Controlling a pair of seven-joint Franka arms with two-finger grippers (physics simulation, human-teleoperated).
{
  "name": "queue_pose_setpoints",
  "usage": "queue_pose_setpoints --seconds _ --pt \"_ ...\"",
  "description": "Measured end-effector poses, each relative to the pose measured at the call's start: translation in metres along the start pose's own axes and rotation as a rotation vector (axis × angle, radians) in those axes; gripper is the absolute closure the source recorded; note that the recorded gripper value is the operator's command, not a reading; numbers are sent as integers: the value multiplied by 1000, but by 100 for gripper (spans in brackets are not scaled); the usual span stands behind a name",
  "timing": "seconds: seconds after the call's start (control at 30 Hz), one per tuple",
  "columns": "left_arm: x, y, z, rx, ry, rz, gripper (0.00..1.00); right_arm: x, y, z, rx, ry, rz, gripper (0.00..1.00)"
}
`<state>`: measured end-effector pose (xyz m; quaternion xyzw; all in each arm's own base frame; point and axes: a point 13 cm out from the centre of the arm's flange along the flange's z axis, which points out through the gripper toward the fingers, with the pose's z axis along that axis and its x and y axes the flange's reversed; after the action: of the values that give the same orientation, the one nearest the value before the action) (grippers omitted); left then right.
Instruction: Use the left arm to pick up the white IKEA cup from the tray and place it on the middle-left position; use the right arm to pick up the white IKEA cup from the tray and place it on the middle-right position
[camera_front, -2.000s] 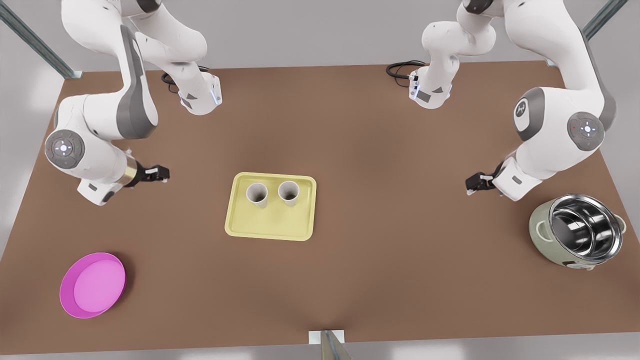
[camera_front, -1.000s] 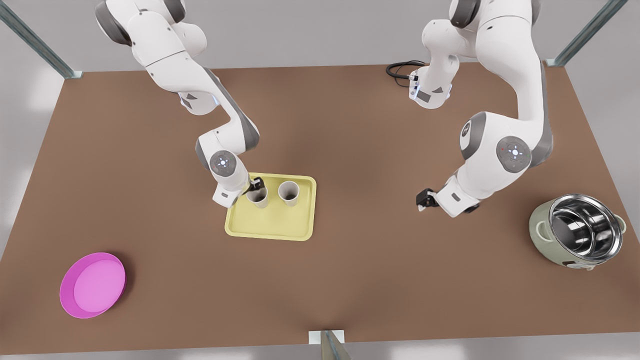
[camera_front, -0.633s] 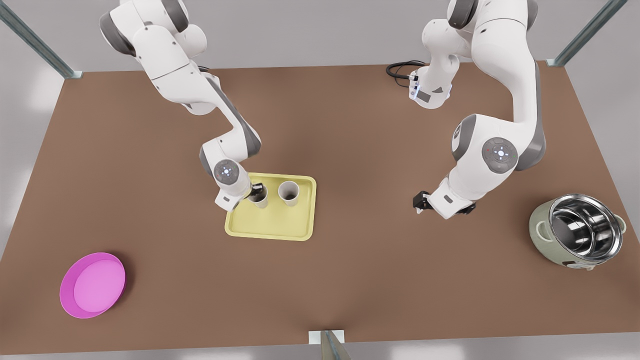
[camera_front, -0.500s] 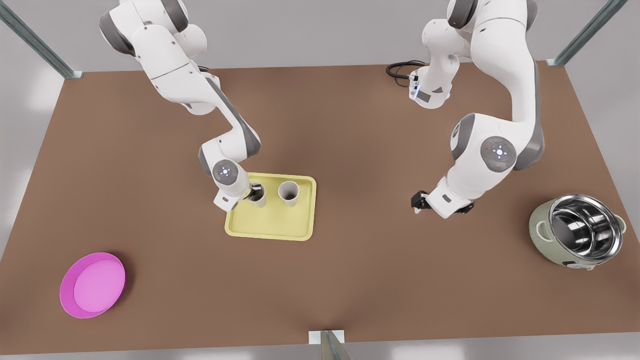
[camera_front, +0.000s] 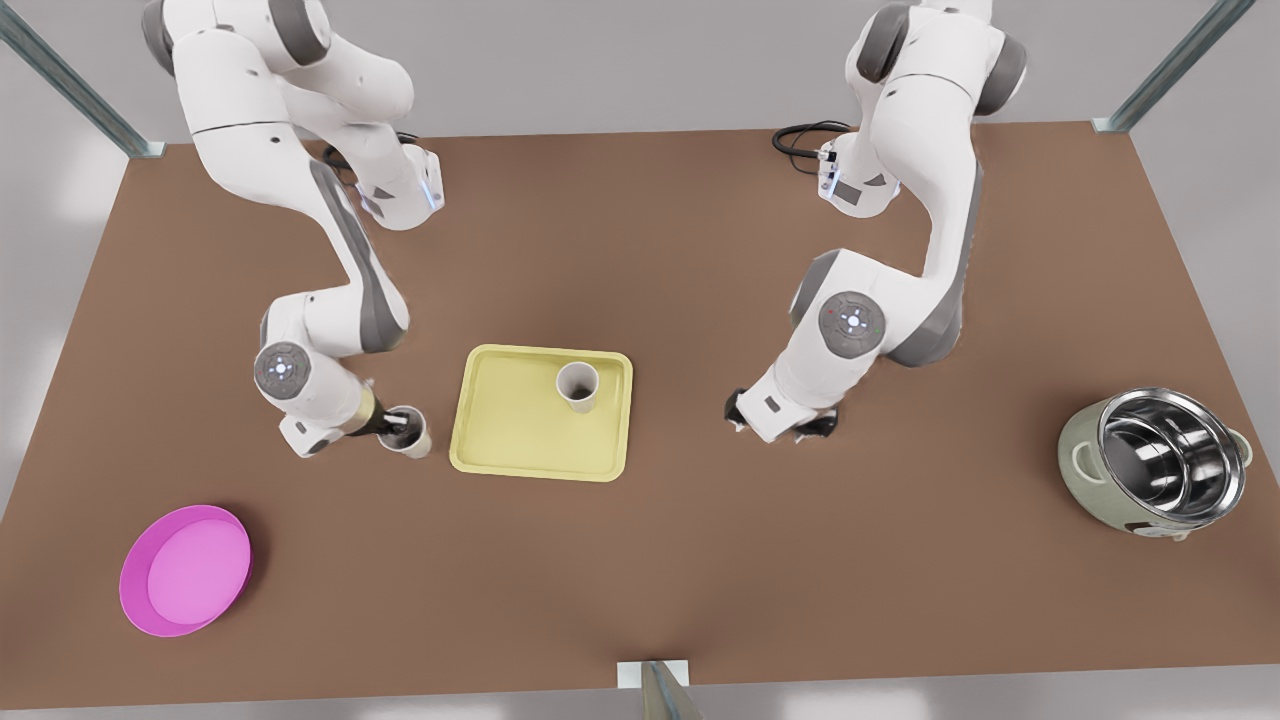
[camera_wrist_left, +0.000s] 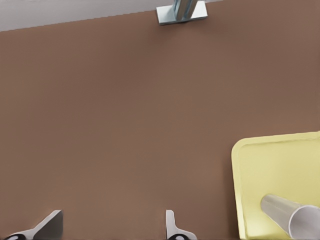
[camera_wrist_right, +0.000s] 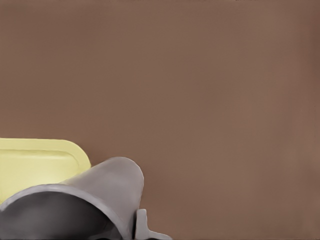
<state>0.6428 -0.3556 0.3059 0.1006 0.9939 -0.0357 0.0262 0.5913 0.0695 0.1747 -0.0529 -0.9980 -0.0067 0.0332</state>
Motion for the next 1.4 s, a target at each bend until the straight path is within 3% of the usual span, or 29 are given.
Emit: queue_pose_setpoints --seconds 0.13,0.27,0.43,0.47,0.5,0.53,1.2,1.23,1.27,1.3,1.33,1.4 --pt "18 -69 48 -27 13 13 0 -18 -92 8 -10 15 46 87" --pt "35 -121 77 -56 -6 1 0 -28 -108 31 -17 40 -26 87" --pt "75 -181 88 -63 -8 -17 0 -31 -117 51 -22 64 -107 80" --pt "87 -190 96 -70 3 -20 0 -31 -119 52 -21 66 -121 65" --pt "100 -199 106 -78 14 -20 0 -31 -120 54 -18 68 -134 42" --pt "104 -205 109 -76 13 -30 0 -31 -122 54 -12 69 -145 0" --pt "112 -248 214 -52 -80 -193 0 -28 -143 28 -21 80 -242 0" --pt "111 -249 215 -48 -84 -200 3 -37 -143 9 -17 62 -248 0" --pt "110 -250 215 -44 -89 -208 15 -50 -140 -16 -14 41 -257 0" --pt "109 -251 214 -38 -95 -216 38 -63 -137 -44 -12 19 -267 0" --pt "108 -252 214 -34 -99 -225 51 -72 -130 -72 -13 1 -281 0" --pt "106 -254 213 -26 -106 -240 65 -70 -116 -141 0 -35 -305 0"
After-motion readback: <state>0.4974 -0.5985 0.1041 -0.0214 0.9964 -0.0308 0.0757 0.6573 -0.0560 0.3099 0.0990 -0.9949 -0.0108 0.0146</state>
